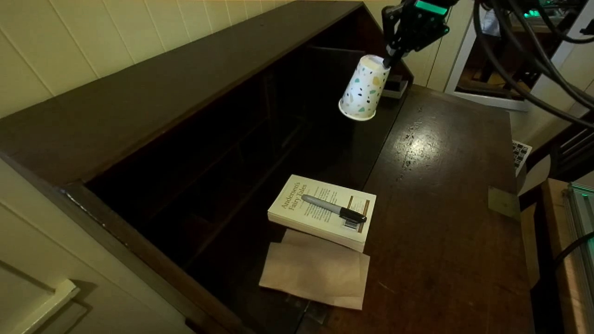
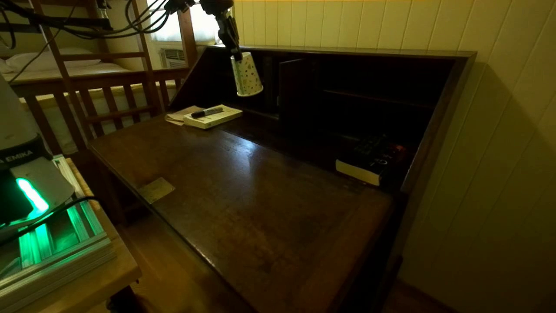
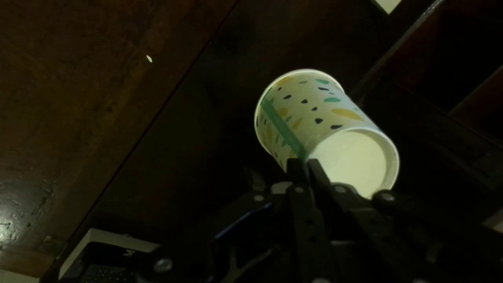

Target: Open the top cabinet door then place the coffee cup on top of the cabinet and close the cabinet door.

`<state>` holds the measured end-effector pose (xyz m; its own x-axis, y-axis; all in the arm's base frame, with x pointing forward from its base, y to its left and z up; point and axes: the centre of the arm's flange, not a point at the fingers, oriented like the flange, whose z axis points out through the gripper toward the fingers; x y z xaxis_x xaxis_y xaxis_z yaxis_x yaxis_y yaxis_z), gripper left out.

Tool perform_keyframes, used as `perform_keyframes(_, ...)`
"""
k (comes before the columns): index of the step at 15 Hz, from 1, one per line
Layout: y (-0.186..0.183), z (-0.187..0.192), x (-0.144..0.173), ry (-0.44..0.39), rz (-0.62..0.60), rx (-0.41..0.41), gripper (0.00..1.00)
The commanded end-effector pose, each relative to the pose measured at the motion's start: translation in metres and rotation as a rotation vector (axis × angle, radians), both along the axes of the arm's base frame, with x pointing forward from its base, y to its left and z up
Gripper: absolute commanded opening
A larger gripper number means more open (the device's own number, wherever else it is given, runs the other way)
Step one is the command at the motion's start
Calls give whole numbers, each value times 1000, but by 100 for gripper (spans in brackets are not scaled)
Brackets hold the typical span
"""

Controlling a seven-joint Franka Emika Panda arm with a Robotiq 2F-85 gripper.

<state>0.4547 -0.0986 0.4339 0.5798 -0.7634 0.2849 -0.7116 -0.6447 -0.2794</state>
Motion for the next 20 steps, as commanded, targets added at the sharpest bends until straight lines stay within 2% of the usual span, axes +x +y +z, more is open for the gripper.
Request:
perform_keyframes(1,-11,38,13,-43,-3,19,2)
perform_keyframes(9,-23,92,58,-125,-32,16,2)
perform_keyframes(20,-32,121,128,-187,-50,46,2)
